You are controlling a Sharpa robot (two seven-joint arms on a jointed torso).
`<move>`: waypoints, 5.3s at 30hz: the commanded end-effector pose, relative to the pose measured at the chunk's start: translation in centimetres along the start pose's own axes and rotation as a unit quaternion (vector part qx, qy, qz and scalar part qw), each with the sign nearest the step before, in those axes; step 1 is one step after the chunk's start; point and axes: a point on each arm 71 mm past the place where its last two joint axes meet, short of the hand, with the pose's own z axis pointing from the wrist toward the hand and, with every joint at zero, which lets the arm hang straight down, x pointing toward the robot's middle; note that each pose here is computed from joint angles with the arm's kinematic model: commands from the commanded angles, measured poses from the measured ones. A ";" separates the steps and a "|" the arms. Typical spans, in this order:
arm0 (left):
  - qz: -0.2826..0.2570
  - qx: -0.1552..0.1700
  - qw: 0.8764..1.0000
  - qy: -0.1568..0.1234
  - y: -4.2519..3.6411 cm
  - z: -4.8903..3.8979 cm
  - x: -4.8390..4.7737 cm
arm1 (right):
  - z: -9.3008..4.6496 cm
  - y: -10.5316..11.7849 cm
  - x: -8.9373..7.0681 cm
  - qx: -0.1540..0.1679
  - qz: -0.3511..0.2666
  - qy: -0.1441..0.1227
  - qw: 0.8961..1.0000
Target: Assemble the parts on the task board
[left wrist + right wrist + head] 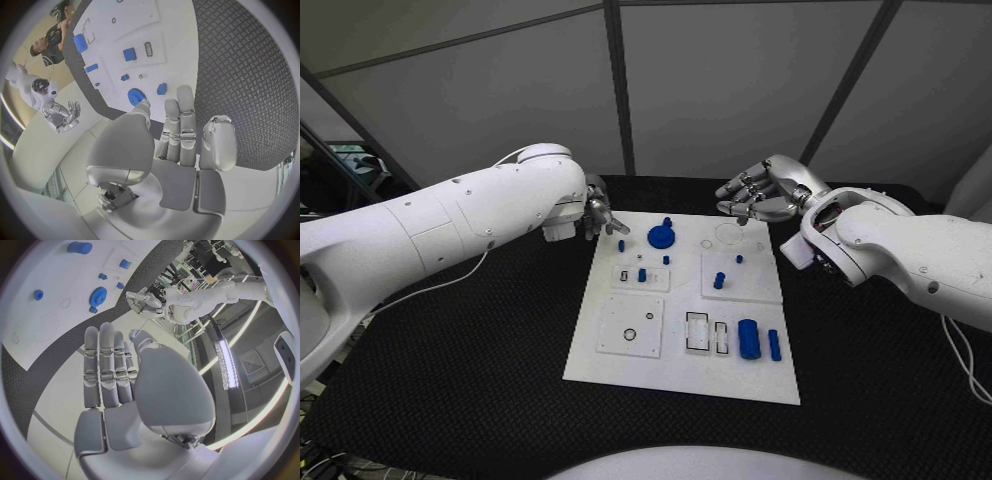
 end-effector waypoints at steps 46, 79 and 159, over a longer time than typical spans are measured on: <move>0.027 0.004 0.999 0.044 -0.72 2.07 1.44 | 0.3 0.5 0.4 -0.008 0.000 0.005 1.000; -0.009 0.032 0.998 0.045 -0.47 1.77 1.50 | 0.4 0.4 0.4 -0.007 0.000 0.006 1.000; 0.023 0.045 0.999 0.016 1.05 -2.85 7.92 | 0.3 0.0 0.0 -0.002 -0.002 0.004 1.000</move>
